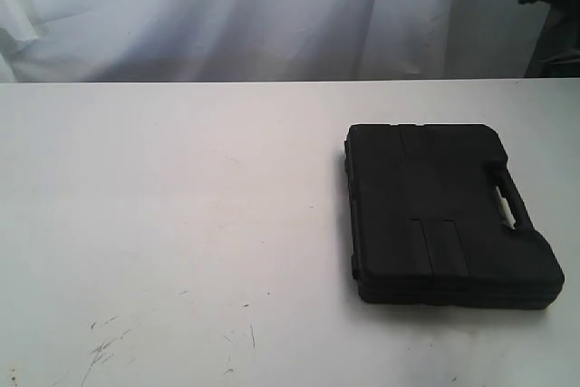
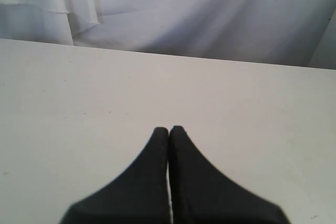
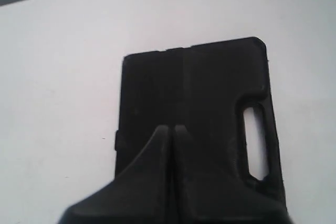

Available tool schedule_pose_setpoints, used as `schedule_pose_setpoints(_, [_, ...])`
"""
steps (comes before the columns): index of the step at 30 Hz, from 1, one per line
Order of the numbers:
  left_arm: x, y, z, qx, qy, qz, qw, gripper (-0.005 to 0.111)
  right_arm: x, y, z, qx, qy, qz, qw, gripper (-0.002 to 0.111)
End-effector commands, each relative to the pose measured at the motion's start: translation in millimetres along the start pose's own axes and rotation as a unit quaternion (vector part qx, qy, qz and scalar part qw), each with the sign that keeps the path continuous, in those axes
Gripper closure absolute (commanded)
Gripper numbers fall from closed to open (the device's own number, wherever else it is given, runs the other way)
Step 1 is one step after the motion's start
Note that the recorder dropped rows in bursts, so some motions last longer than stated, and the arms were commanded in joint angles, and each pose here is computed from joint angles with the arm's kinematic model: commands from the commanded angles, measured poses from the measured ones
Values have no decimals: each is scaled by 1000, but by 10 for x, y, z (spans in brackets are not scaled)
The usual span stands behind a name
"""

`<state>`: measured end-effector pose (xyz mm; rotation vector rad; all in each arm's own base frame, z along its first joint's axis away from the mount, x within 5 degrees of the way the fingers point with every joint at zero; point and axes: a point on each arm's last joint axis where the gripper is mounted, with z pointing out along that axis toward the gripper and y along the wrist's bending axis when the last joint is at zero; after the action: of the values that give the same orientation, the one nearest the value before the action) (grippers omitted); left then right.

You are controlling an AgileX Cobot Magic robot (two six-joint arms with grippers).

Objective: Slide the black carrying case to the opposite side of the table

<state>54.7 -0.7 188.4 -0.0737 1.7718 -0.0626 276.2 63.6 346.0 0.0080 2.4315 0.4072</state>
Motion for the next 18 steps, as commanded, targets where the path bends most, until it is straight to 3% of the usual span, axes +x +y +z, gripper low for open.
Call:
schedule_pose_setpoints(1, [9,2,2,-1,-3,1,1000,107,256,12,-330,-23,-62,-3,998,108])
schedule_pose_setpoints(12, [9,2,2,-1,-3,1,1000,107,989,-25,-1056,-47,-133,-16,990,108])
schedule_pose_setpoints(18, [9,2,2,-1,-3,1,1000,107,1195,-2,-1412,-64,-184,-31,980,108])
